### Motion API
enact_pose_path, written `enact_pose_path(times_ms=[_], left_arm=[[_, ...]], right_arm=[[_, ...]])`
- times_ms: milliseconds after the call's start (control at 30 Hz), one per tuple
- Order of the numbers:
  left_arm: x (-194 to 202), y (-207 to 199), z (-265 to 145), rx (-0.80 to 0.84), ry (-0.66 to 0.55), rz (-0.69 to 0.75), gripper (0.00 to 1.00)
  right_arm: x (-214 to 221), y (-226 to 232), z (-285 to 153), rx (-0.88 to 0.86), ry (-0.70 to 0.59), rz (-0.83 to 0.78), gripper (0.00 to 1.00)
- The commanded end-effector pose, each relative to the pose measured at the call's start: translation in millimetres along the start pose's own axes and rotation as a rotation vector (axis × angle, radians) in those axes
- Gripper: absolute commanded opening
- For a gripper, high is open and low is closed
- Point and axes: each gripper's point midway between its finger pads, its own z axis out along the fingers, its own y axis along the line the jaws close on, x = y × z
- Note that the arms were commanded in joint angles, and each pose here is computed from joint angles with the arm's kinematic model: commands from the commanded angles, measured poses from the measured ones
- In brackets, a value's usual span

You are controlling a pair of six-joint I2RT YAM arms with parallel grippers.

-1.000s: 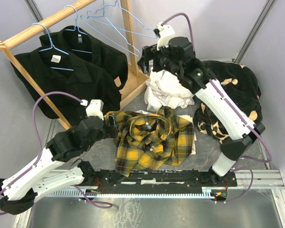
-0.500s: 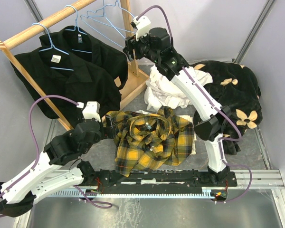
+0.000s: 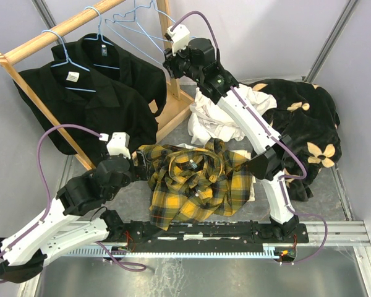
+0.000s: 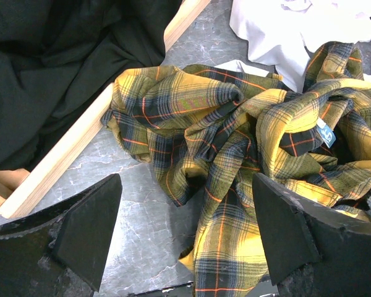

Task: Place the shirt on the hanger

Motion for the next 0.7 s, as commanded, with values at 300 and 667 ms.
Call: enact_pose_path(times_ms=[300, 667], left_arm=[[-10.5, -1.6, 3.3, -0.011, -0.042, -0.014, 0.91], [-9.3, -1.4, 4.4, -0.016, -0.039, -0.011, 0.9]], right_arm=[[-28.9, -3.5, -7.3, -0.013, -0.084, -0.049, 0.04], [-67.1, 3.3, -15.7, -0.048, -0.211, -0.026, 0.0]])
